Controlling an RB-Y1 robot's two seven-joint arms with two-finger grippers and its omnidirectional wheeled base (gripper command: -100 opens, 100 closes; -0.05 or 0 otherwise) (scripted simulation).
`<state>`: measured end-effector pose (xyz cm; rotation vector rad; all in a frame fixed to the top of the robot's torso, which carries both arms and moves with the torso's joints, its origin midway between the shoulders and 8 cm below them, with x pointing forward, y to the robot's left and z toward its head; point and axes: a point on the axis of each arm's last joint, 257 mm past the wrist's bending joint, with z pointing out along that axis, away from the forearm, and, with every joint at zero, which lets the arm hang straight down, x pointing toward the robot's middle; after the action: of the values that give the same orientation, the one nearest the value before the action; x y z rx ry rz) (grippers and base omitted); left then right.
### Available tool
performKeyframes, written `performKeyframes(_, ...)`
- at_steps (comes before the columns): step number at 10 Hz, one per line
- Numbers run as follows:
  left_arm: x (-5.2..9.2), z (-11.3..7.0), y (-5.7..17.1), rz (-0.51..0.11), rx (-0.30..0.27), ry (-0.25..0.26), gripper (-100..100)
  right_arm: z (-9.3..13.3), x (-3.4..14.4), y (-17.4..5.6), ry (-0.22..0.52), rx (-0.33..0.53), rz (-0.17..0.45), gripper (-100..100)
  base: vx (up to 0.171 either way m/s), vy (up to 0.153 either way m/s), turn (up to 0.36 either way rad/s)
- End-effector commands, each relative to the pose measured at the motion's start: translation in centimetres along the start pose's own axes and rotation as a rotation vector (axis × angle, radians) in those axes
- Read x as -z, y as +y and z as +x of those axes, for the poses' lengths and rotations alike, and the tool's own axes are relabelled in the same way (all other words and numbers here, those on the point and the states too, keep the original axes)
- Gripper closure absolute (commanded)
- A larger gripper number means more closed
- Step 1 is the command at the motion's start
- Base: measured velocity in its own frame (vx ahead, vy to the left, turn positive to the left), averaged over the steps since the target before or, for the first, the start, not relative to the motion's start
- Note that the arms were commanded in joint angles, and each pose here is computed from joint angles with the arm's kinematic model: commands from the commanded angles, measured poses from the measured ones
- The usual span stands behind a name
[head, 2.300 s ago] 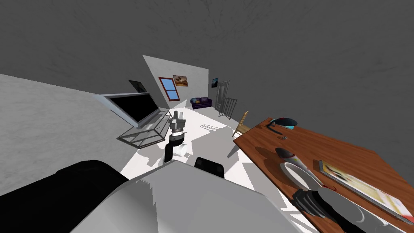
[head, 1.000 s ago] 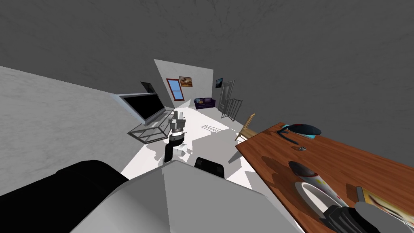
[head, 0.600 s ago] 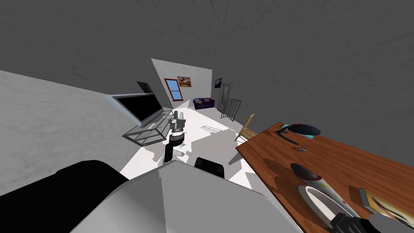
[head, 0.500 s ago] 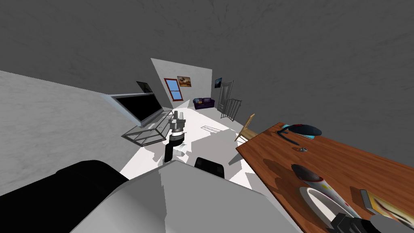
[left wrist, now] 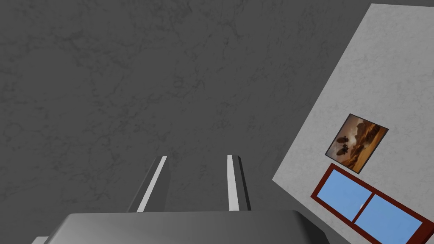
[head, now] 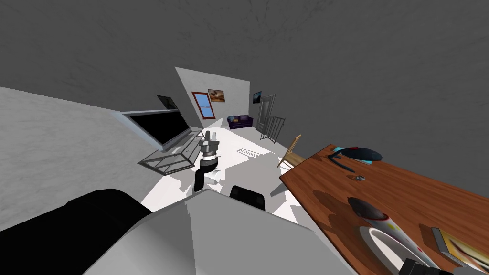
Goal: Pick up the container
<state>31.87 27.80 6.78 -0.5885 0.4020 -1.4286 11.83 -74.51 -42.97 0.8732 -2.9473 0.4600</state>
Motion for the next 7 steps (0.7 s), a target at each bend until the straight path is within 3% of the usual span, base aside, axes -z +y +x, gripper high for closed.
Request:
performKeyframes(1, 0.0, 0.0, 0.0, 0.000, 0.000, 0.000, 0, 1.6, -0.3, 0.7, 0.003, -0.031, -0.001, -100, 0.078, 0.003, -0.081)
performKeyframes(3, 0.0, 0.0, 0.0, 0.000, 0.000, 0.000, 0, 1.4, -0.2, 0.6, -0.007, 0.022, 0.001, -100, 0.073, 0.009, -0.028)
performKeyframes(4, 0.0, 0.0, 0.0, 0.000, 0.000, 0.000, 0, 3.1, -0.4, 1.3, 0.001, -0.019, 0.003, -100, 0.110, 0.003, -0.078)
performKeyframes(6, 0.0, 0.0, 0.0, 0.000, 0.000, 0.000, 0, 2.7, -0.4, 1.2, -0.011, 0.034, 0.005, -100, 0.077, 0.010, -0.019)
performKeyframes(7, 0.0, 0.0, 0.0, 0.000, 0.000, 0.000, 0, 4.5, -0.5, 1.9, -0.002, -0.003, 0.009, -100, 0.103, 0.020, -0.078)
